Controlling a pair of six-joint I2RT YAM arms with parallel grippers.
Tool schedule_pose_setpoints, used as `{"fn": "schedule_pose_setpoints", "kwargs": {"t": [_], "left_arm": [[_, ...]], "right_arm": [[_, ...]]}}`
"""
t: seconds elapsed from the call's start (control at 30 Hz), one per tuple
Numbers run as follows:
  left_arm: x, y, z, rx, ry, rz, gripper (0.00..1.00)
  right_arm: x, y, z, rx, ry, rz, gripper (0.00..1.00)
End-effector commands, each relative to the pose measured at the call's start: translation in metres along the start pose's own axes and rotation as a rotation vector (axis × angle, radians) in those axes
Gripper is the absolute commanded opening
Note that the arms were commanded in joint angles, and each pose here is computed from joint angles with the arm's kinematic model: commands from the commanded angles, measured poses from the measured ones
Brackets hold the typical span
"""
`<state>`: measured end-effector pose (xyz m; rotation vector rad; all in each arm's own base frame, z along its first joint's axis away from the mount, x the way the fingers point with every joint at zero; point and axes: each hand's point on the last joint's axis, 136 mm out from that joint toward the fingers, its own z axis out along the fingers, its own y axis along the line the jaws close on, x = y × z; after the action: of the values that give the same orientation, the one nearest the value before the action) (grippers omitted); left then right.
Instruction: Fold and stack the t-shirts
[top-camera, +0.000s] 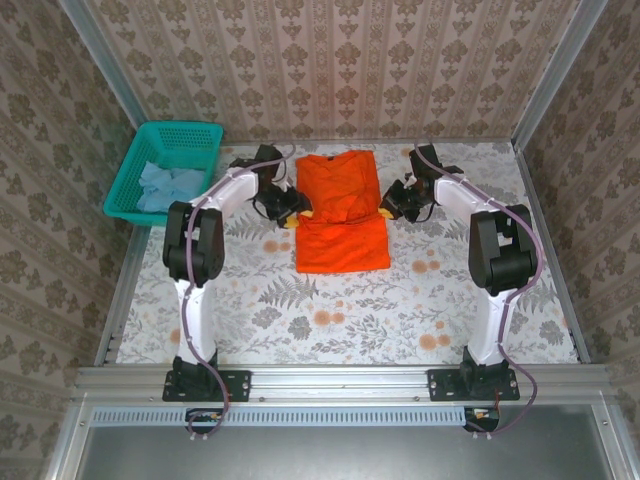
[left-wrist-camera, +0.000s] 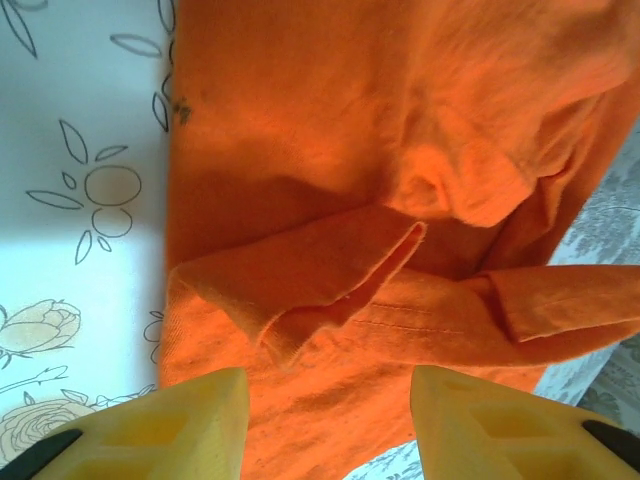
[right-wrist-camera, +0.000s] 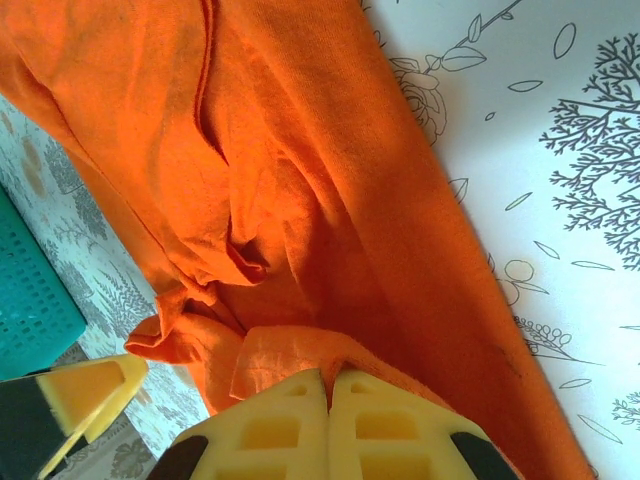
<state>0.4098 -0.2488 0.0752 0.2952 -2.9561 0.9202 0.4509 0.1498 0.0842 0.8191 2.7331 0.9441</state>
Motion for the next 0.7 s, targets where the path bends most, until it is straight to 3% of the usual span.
{"fn": "schedule_pose_setpoints", "kwargs": {"t": [0.0,0.27,0.3,0.4,0.67], "left_arm": [[-0.006,0.001,-0.004,-0.037,-0.022,0.016,0.40],[-0.017,0.000,0.003,-0.052,-0.010,0.025,0.15],[-0.018,0.000,0.003,-0.051,-0.006,0.022,0.15],[-0.016,0.001,-0.002,-0.062,-0.006,0.040,0.40],[-0.006,0.006,-0.022,-0.141,-0.048,0.136,0.62]], "right_arm": [[-0.007,-0.007,0.006,0.019,-0.006,0.019,0.00],[-0.015,-0.010,0.015,0.016,0.003,0.058,0.00],[-0.016,-0.009,0.015,0.015,0.003,0.059,0.00],[-0.017,-0.010,0.018,0.019,0.006,0.062,0.00],[-0.016,-0.014,0.019,0.028,0.009,0.058,0.00]]}}
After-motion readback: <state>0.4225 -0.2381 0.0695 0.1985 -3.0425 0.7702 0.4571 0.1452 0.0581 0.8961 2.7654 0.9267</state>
